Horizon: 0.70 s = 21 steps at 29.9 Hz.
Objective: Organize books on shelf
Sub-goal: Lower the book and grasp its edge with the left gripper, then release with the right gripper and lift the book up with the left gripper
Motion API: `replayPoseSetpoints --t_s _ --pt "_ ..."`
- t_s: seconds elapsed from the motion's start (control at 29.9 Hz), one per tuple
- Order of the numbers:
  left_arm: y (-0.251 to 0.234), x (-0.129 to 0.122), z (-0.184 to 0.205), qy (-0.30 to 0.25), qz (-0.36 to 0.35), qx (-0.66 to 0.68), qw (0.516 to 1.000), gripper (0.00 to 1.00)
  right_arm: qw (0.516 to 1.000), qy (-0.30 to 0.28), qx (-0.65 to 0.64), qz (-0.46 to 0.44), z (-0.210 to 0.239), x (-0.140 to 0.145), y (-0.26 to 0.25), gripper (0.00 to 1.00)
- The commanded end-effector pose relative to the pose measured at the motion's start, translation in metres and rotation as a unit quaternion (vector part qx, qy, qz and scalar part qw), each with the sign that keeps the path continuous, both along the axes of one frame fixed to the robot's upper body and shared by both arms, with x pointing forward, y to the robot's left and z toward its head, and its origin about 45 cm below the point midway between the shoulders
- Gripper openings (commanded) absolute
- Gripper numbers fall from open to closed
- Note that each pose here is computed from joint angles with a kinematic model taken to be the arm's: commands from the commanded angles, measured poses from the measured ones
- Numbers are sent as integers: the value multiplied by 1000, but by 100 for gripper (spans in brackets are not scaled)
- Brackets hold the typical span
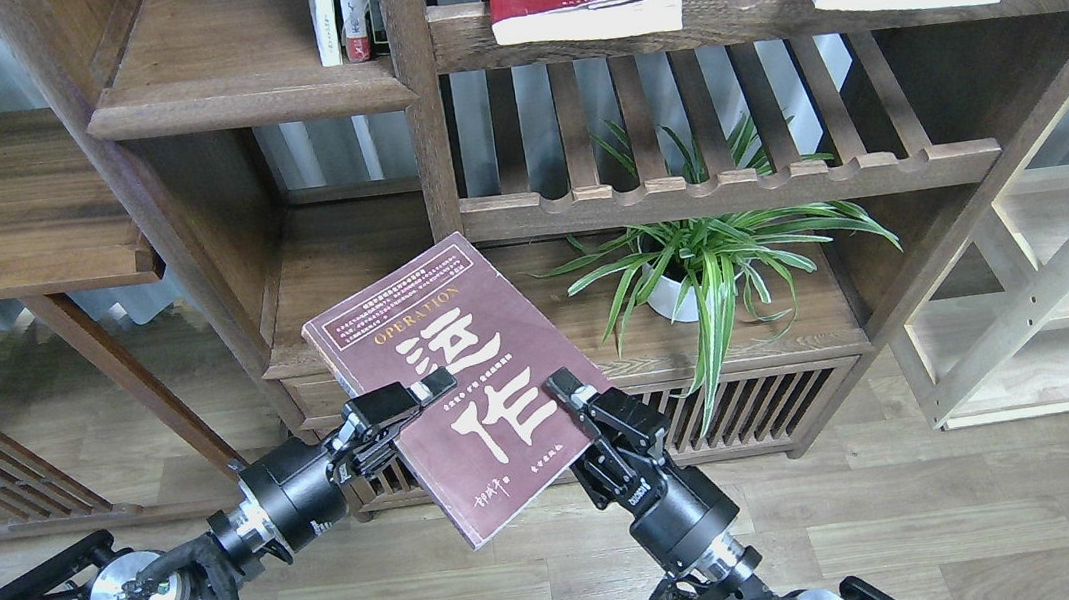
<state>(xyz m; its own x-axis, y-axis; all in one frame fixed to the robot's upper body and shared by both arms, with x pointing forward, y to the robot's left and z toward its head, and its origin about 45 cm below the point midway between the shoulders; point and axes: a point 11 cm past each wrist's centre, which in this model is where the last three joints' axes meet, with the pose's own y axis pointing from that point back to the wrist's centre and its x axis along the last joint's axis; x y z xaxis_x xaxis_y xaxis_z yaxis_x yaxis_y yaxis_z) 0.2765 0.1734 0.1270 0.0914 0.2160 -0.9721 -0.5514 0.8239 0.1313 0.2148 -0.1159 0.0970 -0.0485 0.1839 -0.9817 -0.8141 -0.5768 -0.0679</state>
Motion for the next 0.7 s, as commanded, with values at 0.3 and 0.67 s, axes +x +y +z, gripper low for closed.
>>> replayPoseSetpoints --t_s 0.3,0.67 --pt "6 3 3 -4 8 2 1000 2 999 1 -47 -25 -17 18 -22 99" --pt "49 18 41 -98 -8 78 992 2 988 38 -122 -87 -56 38 -79 99"
